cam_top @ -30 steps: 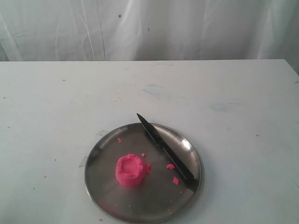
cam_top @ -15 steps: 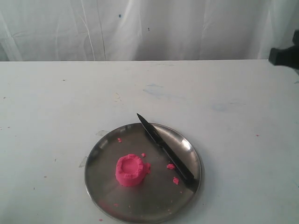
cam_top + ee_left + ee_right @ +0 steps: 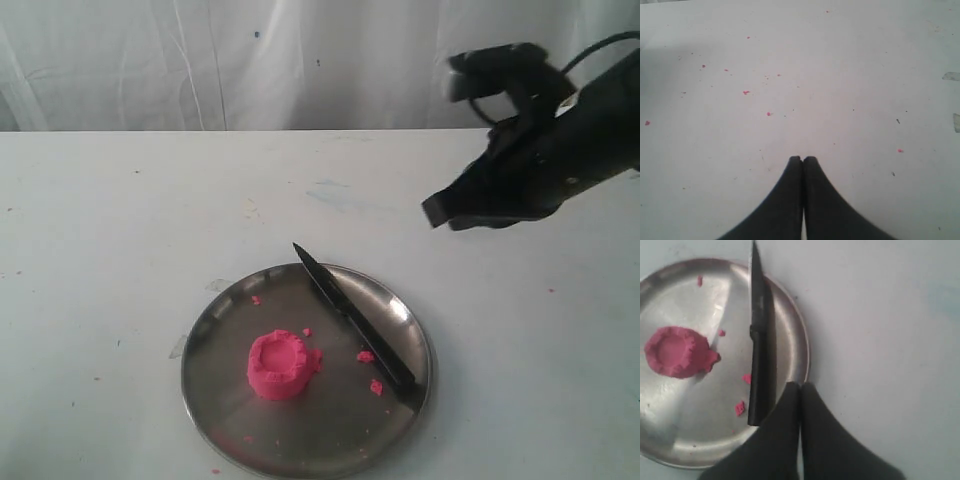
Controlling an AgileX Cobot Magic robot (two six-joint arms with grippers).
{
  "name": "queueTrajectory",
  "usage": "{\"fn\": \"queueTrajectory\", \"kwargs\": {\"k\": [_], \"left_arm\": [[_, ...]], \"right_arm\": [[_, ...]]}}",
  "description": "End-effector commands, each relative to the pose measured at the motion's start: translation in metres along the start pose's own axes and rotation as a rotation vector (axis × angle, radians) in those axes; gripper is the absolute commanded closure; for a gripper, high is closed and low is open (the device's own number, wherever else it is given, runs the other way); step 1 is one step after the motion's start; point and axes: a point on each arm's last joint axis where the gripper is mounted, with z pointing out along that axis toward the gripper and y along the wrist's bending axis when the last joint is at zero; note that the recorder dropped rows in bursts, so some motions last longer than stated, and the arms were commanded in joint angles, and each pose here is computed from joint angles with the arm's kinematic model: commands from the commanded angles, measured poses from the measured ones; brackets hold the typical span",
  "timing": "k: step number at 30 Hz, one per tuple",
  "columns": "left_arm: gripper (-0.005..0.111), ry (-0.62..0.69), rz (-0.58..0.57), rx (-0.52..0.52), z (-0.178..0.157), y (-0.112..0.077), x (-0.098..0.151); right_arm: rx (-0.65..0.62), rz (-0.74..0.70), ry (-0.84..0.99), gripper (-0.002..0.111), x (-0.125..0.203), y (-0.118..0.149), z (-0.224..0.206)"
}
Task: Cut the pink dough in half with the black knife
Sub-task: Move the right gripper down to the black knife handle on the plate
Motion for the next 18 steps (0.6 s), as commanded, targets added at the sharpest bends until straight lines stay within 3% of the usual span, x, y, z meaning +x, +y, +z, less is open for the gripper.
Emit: {"fn": "queueTrajectory", "kwargs": {"k": [1, 4, 8, 18], "left_arm": [[0.107, -0.003, -0.001, 0.005, 0.0, 0.0, 0.001], [0.107, -0.003, -0.001, 0.005, 0.0, 0.0, 0.001], [0.107, -0.003, -0.001, 0.005, 0.0, 0.0, 0.001], [0.107, -0.003, -0.001, 0.005, 0.0, 0.0, 0.001]], "right_arm": [[0.001, -0.097, 0.036, 0.105, -0.005, 0.016, 0.038], [-0.024, -0.108, 0.12, 0.084, 0.002, 0.022, 0.079], [-0.046, -0.127, 0.179, 0.07, 0.009, 0.031, 0.104], [-0.04, -0.153, 0.196, 0.065, 0.019, 0.039, 0.149]]}}
